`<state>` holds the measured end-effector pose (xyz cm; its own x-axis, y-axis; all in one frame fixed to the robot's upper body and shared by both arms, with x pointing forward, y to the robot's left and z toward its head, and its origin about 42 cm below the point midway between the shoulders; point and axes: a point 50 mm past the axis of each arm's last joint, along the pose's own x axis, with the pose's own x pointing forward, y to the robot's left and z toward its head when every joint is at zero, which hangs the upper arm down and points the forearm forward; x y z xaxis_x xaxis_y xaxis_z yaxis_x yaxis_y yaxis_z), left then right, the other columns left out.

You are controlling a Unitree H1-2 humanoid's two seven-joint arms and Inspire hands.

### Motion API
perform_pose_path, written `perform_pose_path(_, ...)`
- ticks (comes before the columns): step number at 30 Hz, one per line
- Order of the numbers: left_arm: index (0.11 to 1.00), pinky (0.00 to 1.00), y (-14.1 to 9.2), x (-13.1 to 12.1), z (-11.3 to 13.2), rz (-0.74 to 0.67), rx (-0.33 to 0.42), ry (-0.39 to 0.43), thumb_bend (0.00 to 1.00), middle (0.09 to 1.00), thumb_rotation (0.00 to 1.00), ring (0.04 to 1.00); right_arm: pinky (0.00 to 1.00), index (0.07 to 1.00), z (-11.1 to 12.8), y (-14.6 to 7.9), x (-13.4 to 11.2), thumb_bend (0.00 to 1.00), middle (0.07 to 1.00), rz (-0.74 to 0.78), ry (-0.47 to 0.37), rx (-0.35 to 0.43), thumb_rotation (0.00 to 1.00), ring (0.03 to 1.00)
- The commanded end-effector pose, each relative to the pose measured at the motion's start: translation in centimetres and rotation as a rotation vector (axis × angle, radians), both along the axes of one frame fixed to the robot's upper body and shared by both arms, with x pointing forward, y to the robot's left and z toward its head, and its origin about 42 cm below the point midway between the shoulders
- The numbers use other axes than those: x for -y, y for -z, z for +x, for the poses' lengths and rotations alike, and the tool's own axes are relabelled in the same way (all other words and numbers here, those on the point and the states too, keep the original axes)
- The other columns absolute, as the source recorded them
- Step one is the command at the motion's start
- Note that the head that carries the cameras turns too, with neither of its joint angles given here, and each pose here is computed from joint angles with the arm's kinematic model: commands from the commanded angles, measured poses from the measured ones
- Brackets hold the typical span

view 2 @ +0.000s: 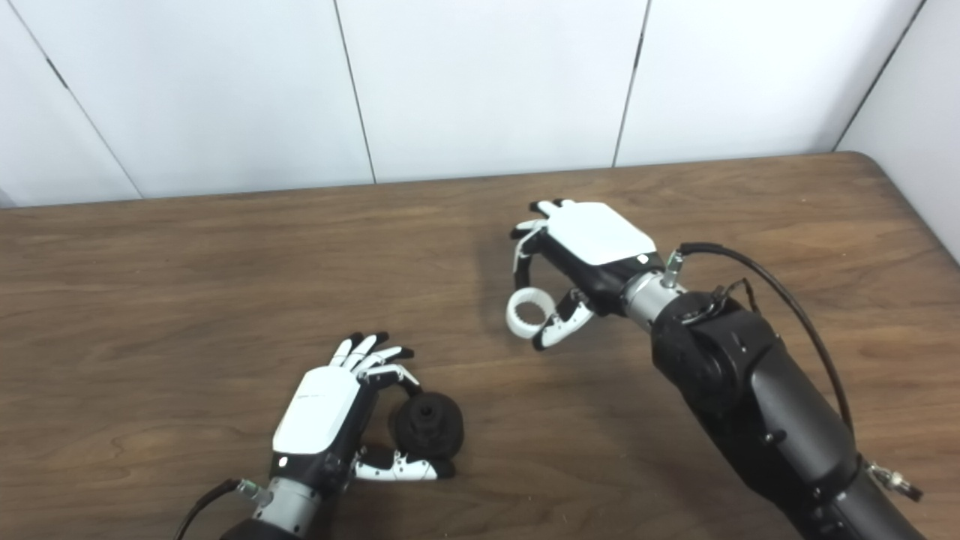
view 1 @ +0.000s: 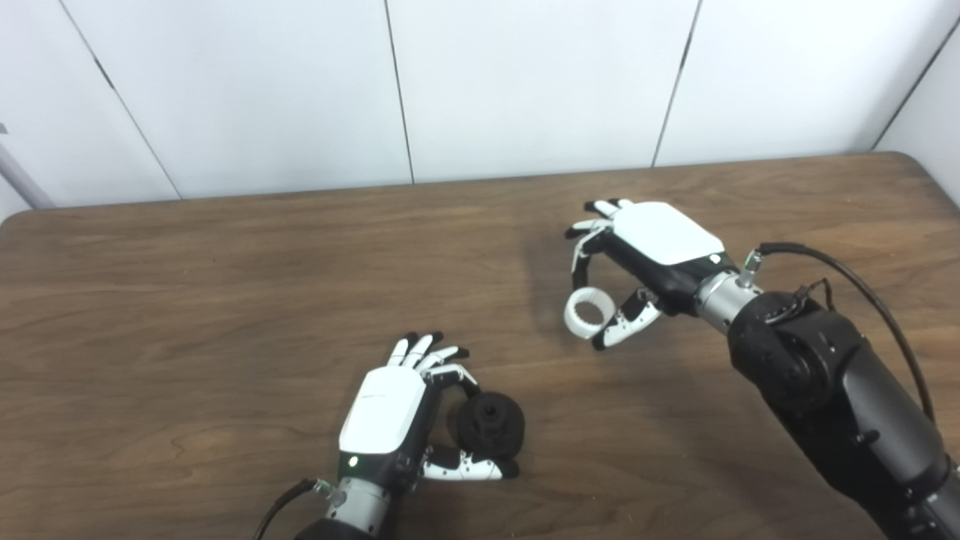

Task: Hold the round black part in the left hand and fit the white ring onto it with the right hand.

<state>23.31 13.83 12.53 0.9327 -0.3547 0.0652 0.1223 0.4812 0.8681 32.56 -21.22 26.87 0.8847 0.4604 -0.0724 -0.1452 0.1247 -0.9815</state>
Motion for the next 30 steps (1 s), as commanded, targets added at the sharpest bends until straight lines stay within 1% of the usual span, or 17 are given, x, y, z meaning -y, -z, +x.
perform_pose_path(1,0.485,1.0,0.0,0.3,0.3,0.017,0.016,-0.002,0.52,0.83,0.05,0.943,1.0,0.484,-0.6,-1.9,-0.8,0.52,0.856,0.008,-0.063,0.083,0.14,0.986)
perform_pose_path(11,0.485,1.0,0.0,0.8,0.6,0.027,0.024,-0.002,0.52,0.827,0.05,0.94,1.0,0.484,-2.3,-3.5,-3.0,0.52,0.858,0.016,-0.153,0.109,0.14,1.0)
perform_pose_path(20,0.485,1.0,0.0,1.1,0.8,0.043,0.033,0.003,0.52,0.817,0.05,0.931,1.0,0.484,-3.3,-4.2,-4.0,0.52,0.854,0.04,-0.187,0.098,0.14,1.0)
perform_pose_path(30,0.484,1.0,-0.1,1.3,0.8,0.05,0.038,0.006,0.52,0.815,0.05,0.926,1.0,0.484,-4.4,-4.3,-4.6,0.52,0.855,0.051,-0.225,0.072,0.14,0.997)
